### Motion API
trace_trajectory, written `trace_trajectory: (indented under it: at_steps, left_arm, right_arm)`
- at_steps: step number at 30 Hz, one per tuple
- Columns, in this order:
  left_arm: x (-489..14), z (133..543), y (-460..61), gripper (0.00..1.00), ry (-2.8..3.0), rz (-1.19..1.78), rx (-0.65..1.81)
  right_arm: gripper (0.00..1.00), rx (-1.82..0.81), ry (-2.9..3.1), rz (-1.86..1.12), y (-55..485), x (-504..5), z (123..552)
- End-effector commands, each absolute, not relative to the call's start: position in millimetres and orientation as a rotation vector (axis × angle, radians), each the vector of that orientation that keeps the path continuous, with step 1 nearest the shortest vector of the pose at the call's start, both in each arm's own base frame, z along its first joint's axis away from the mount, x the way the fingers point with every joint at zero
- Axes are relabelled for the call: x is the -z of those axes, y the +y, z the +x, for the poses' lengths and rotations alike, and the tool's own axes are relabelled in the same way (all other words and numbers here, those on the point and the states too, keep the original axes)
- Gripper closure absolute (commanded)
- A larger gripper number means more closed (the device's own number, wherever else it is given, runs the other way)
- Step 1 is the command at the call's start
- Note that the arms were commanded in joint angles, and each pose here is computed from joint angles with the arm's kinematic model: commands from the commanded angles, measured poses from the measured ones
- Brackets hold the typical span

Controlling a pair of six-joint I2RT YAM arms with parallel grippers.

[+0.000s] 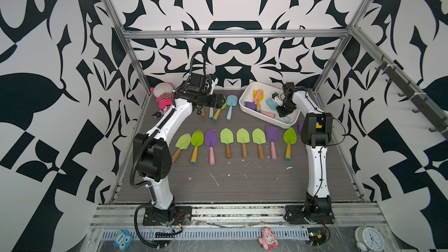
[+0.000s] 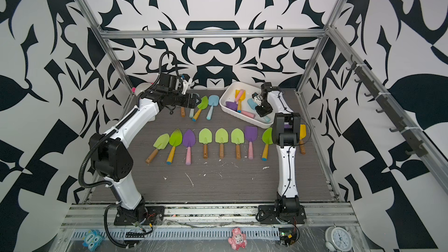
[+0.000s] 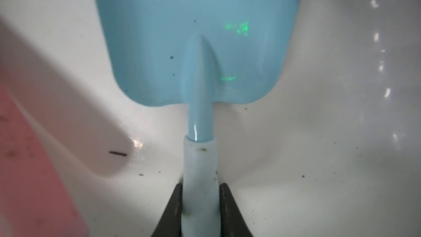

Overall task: Take the shovel out of the storage box
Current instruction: Pick up the shovel from the storage box.

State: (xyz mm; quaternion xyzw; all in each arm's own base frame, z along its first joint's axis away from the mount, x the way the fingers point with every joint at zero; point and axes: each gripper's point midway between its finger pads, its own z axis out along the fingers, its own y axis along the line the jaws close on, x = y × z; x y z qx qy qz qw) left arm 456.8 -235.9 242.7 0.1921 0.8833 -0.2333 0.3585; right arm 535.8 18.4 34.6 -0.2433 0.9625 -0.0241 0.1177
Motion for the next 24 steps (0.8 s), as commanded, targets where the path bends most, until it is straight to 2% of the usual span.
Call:
trace_trajectory:
  at_steps: [1, 13, 24]
  left_arm:
    - [-260.3, 463.5, -256.7, 0.14, 2.218, 0.468, 0.711]
    - [-297.7, 480.7, -324.2, 0.14, 2.048, 0.331, 1.019]
    - [-286.3, 513.0, -359.1, 0.14, 2.015, 0.134, 1.273]
  right_arm:
    - [1.0, 0.092, 2.692, -0.609, 21.9, -84.1, 547.3]
    - [1.0, 0.04, 2.524, -0.51, 38.0, -140.4, 539.6]
    - [1.0, -0.013, 2.401, -0.567, 80.0, -197.8, 520.5]
